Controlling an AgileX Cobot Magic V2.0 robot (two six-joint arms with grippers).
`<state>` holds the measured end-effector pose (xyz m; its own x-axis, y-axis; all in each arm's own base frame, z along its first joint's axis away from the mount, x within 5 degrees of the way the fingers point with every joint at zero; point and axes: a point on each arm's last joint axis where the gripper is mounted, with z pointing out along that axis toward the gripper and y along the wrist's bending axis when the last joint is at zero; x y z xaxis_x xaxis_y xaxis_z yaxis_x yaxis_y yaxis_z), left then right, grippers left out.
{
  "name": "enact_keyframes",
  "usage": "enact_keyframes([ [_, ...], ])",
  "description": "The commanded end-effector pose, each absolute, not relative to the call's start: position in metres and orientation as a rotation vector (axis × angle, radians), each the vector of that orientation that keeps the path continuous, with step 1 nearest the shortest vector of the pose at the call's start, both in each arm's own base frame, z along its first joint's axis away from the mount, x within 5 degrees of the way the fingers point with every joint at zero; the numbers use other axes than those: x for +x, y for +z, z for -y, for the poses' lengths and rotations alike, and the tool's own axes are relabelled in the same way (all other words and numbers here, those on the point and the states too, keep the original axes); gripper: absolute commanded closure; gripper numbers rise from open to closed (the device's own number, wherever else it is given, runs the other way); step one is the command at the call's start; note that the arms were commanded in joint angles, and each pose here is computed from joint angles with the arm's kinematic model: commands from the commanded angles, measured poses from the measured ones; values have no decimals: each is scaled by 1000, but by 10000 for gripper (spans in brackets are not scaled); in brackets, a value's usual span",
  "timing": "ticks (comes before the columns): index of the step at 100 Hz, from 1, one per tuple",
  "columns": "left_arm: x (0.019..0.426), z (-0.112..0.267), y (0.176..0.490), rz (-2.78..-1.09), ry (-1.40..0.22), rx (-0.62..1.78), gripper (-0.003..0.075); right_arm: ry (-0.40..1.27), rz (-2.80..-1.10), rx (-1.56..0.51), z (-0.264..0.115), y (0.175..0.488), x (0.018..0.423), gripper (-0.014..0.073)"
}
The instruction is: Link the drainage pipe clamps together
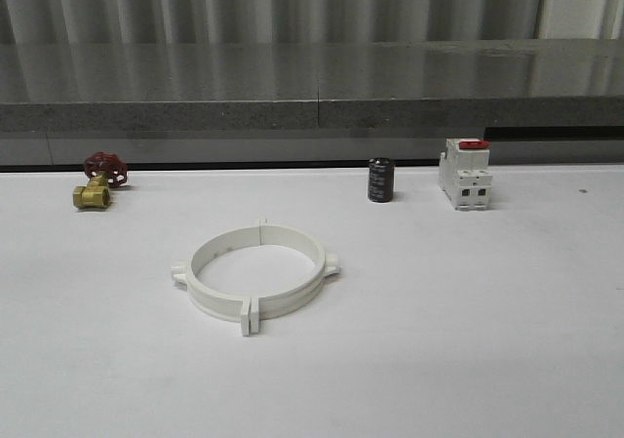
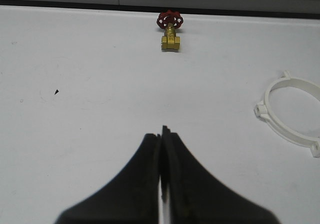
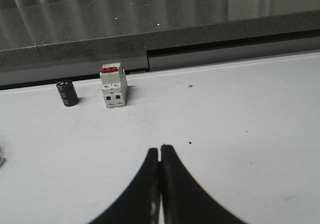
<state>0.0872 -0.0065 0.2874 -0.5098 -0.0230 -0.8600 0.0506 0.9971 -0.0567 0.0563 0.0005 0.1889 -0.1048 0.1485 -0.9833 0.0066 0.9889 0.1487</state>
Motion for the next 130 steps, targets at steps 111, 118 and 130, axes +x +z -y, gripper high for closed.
enact_keyframes([
  [111, 57, 5, 200, -1600, -42, 111, 741, 111, -1556, 103, 0, 203, 55, 662],
  [118, 55, 5, 193, -1579, -45, 109, 741, 112, -1555, 103, 0, 203, 55, 662],
  [130, 56, 5, 190, -1601, -44, 110, 741, 111, -1556, 103, 0, 203, 55, 662],
])
